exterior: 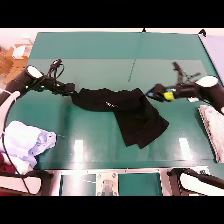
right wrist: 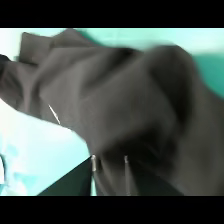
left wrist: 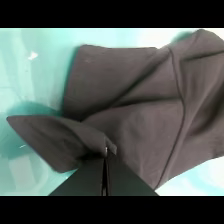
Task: Fold the shirts.
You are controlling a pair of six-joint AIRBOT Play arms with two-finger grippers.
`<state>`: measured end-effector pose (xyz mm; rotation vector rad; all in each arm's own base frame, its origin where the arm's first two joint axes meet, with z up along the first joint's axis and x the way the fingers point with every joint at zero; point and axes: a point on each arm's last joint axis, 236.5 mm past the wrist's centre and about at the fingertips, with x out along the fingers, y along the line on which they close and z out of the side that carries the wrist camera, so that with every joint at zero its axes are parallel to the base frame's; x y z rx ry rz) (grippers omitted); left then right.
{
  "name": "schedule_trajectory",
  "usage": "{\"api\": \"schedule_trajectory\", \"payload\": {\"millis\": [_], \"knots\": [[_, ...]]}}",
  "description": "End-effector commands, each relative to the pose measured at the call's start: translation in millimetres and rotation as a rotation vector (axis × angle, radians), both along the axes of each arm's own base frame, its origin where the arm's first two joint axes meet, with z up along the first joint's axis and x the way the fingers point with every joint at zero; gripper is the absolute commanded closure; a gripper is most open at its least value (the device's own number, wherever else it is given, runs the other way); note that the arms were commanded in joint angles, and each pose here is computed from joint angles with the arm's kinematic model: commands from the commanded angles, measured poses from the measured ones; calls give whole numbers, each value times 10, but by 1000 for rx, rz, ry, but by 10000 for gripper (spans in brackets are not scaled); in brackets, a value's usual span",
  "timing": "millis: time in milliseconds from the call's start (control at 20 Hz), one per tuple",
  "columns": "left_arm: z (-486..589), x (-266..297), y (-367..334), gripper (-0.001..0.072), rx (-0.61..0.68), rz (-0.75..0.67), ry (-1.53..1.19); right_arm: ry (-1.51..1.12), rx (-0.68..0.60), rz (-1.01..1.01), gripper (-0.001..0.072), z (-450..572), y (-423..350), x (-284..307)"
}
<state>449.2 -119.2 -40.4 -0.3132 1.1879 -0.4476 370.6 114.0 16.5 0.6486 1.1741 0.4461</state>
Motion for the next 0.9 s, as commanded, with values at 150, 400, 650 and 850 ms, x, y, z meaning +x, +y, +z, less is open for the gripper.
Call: {"api": "schedule_trajectory", "payload": {"millis": [150, 400, 650, 850], "knots": [[25, 85, 277, 685, 6, 41, -8, 280, -4, -225, 206, -518, -270, -1435], [20, 32, 271, 685, -3, 32, 14, 494, 29, -231, 206, -996, 118, -2218], [20, 16, 258, 684, -8, 28, 20, 435, 7, -276, 206, -1216, 207, -2079], [18, -7, 249, 684, -8, 17, 25, 410, 18, -278, 402, -1318, 284, -1947]]}}
